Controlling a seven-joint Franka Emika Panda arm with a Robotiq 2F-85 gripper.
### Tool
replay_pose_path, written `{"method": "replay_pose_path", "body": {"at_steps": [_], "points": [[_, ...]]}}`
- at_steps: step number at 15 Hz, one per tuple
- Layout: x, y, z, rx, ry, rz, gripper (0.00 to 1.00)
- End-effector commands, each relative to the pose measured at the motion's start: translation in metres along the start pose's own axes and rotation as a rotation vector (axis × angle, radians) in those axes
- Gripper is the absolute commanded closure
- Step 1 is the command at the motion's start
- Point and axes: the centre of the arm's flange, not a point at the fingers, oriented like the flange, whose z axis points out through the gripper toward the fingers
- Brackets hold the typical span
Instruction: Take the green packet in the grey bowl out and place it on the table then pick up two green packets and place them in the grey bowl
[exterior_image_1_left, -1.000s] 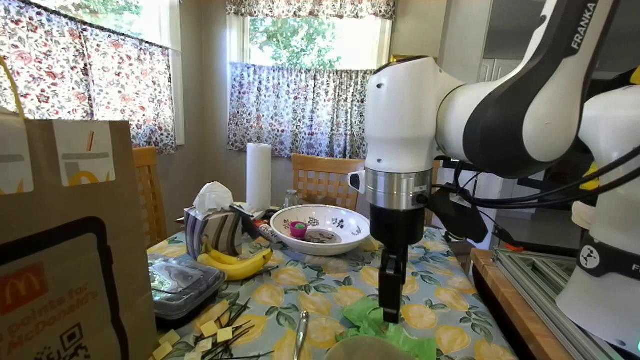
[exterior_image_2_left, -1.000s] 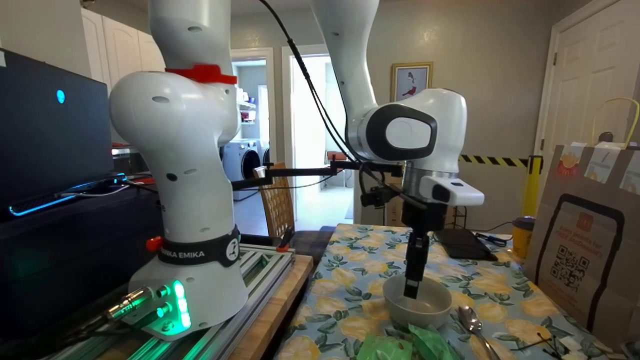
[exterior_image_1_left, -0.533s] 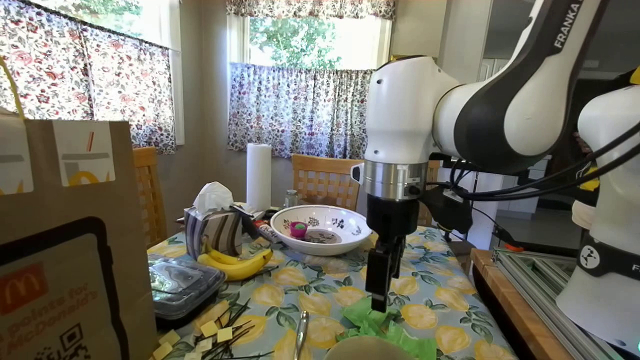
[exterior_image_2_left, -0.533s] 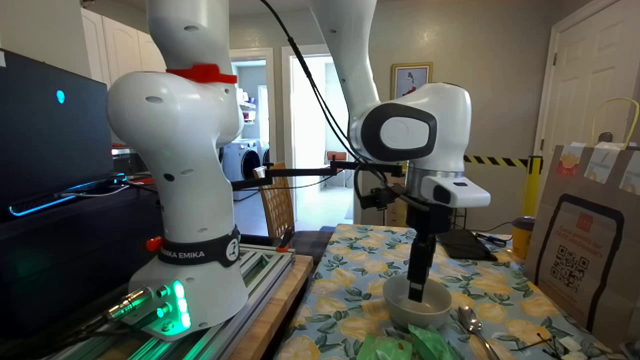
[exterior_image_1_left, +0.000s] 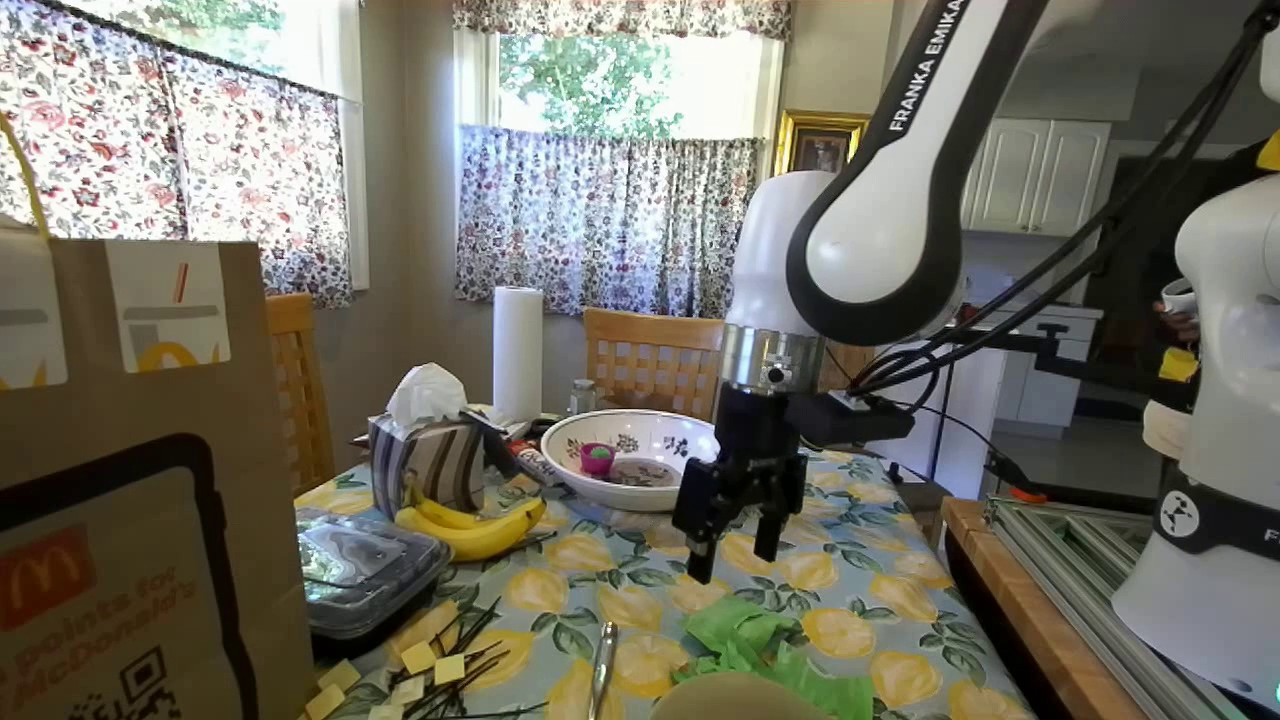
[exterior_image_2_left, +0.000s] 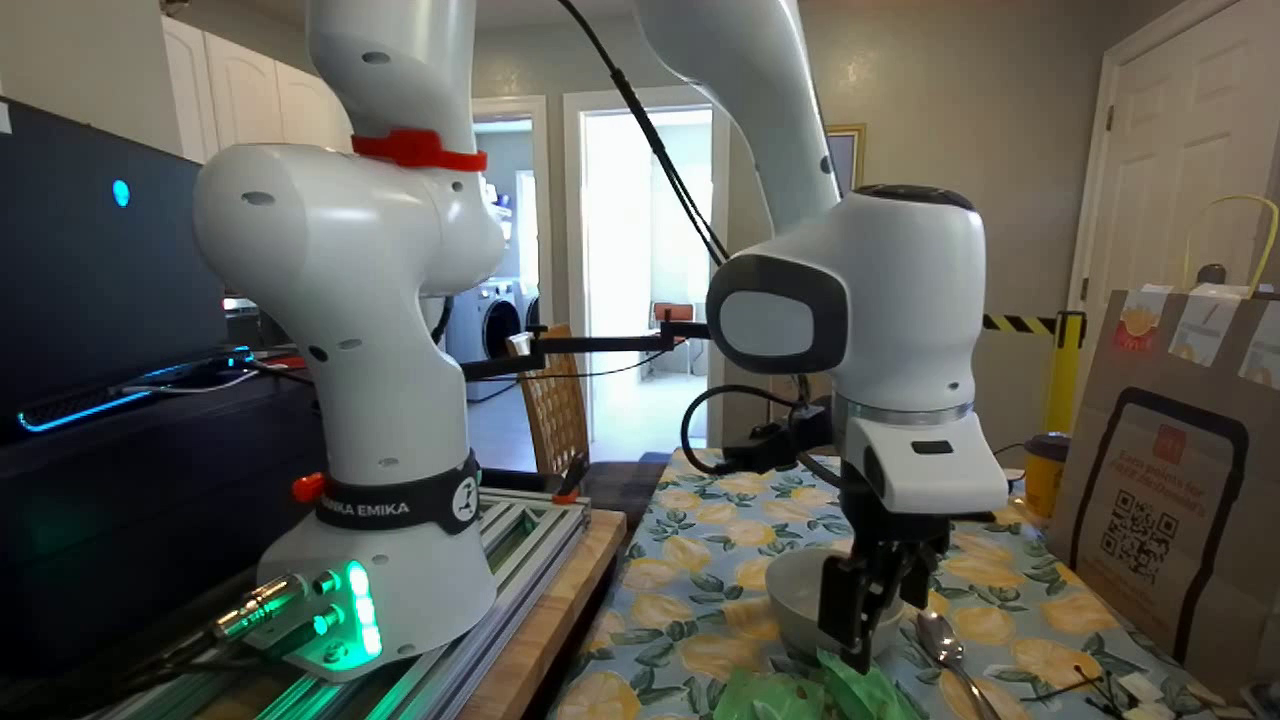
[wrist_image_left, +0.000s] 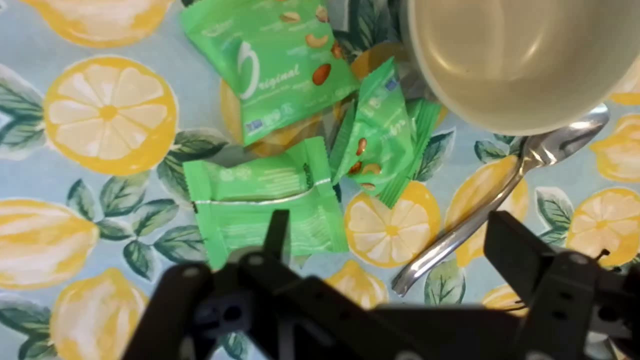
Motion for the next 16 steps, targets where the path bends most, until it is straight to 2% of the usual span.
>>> {"method": "replay_pose_path", "body": {"at_steps": [1, 3, 9, 13, 14, 15, 16], "points": [[0.018, -0.004, 0.028, 0.081, -0.044, 0.047, 0.00], [0.024, -0.008, 0.036, 0.101, -0.069, 0.065, 0.00], [0.028, -0.004, 0.079, 0.016, -0.229, 0.079, 0.00], [0.032, 0.001, 0.099, -0.025, -0.255, 0.063, 0.00], [0.034, 0.000, 0.102, -0.029, -0.249, 0.057, 0.25], [0.037, 0.000, 0.104, -0.034, -0.244, 0.050, 0.26], [0.038, -0.002, 0.106, -0.034, -0.236, 0.041, 0.36]]}}
